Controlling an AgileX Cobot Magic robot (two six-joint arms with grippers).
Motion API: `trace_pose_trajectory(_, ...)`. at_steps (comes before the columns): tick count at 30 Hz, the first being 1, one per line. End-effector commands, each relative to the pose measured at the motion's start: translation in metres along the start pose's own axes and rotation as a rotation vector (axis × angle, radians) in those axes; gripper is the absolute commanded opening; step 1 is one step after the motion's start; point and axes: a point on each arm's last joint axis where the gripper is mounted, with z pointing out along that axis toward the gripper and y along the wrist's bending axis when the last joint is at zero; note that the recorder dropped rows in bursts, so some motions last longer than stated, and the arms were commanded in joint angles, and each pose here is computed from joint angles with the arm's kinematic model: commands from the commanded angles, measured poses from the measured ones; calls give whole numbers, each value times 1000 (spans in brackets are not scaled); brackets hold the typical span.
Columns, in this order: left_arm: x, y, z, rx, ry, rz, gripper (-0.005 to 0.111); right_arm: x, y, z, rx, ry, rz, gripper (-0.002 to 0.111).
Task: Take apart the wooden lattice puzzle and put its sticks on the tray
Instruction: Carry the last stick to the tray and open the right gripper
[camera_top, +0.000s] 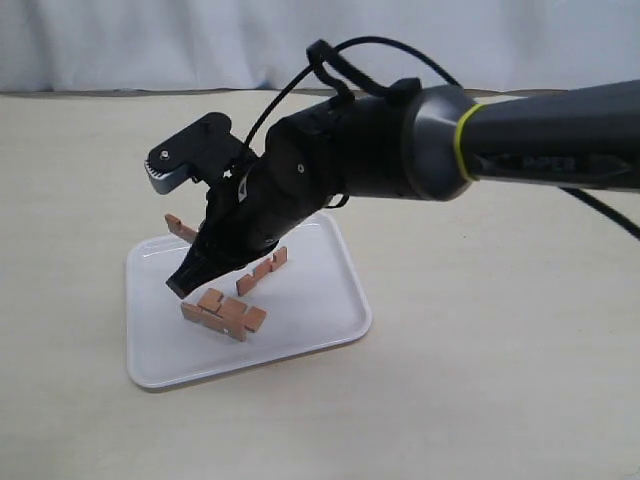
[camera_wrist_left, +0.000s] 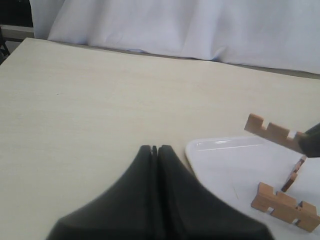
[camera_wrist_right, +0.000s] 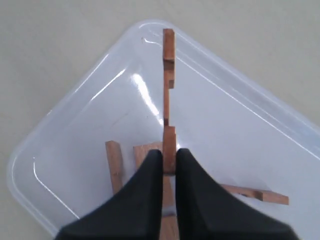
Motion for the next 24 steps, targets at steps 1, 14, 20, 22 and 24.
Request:
trace_pose_trajectory(1,0,0,0,4,-8,-8,0,5,-2,21,4,-13,2,5)
trace_pose_trajectory(14,0,0,0,4,-8,-8,0,14,-4,51,19,-26,12,38)
trace_pose_trajectory(20,0,0,0,4,-8,-8,0,-7,-3,24,4,-34,6,51)
trace_pose_trajectory(22,0,0,0,4,-8,-8,0,-15,-2,6,-4,-31,2,51)
trace_pose_trajectory(24,0,0,0,4,-8,-8,0,-20,0,-11,-13,-23,-2,51)
